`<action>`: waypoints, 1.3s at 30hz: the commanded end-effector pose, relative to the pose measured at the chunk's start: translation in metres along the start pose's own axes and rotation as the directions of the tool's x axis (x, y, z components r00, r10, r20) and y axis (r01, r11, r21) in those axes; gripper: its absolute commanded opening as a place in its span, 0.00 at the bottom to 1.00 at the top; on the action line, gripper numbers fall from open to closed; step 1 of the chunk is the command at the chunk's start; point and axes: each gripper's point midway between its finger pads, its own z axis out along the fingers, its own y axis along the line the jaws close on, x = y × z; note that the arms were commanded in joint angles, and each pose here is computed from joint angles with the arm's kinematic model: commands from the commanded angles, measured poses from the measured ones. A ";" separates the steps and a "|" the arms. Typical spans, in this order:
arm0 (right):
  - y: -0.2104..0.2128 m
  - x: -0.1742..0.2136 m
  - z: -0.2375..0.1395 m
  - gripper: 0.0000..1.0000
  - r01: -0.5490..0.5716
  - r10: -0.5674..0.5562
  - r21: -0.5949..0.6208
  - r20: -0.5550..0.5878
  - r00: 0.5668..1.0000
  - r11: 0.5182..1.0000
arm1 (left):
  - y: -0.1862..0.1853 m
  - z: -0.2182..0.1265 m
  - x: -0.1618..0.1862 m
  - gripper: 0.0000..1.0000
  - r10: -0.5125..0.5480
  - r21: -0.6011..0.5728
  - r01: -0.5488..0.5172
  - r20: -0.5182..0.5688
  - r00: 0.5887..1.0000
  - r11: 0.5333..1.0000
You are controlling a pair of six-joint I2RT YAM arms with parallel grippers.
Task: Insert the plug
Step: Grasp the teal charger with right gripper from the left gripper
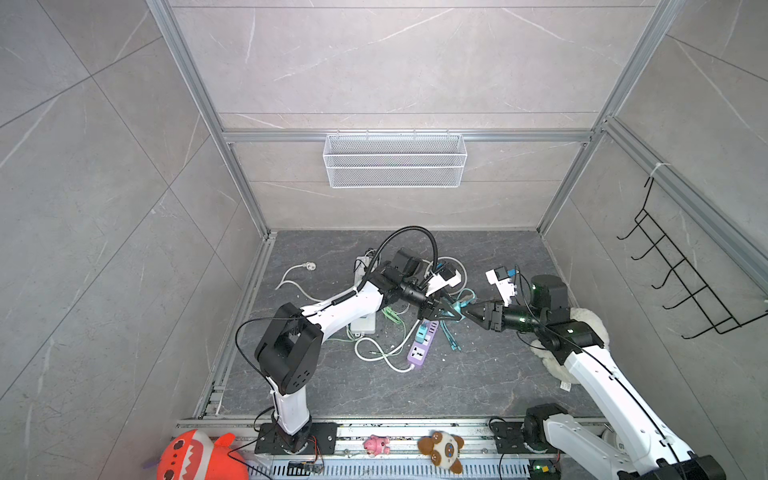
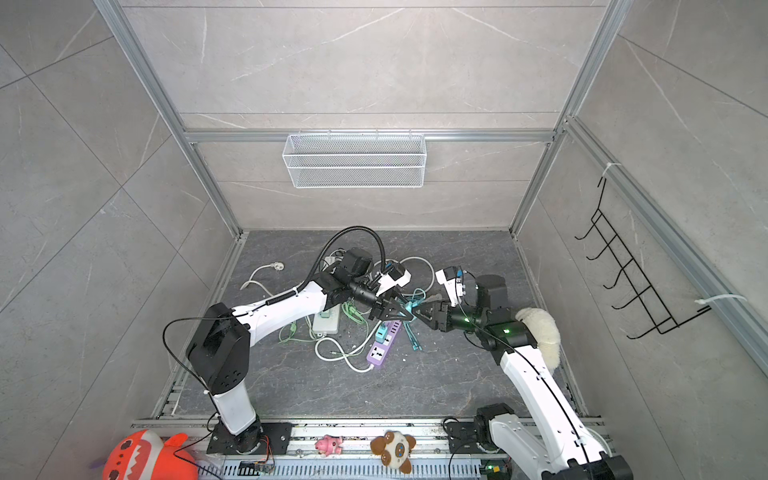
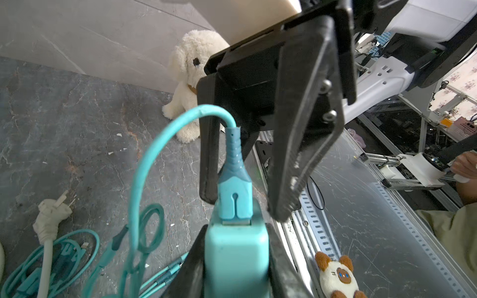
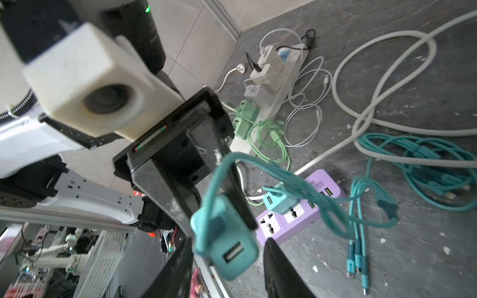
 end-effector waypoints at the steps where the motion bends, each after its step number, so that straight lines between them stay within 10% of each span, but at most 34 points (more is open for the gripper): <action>1: 0.010 -0.009 0.009 0.46 0.088 -0.088 -0.016 -0.018 0.996 0.996 | -0.003 -0.003 -0.008 0.00 0.039 0.002 -0.039 -0.001 0.999 0.999; 16: 0.030 -0.015 0.041 0.34 0.173 -0.190 -0.174 -0.088 0.978 0.970 | 0.020 -0.031 -0.009 0.00 0.014 -0.110 -0.015 -0.017 1.000 0.994; 39: 0.027 0.008 0.038 0.43 0.163 -0.187 -0.186 -0.118 0.975 0.969 | 0.029 -0.067 -0.018 0.00 -0.005 -0.216 0.001 -0.016 1.000 0.976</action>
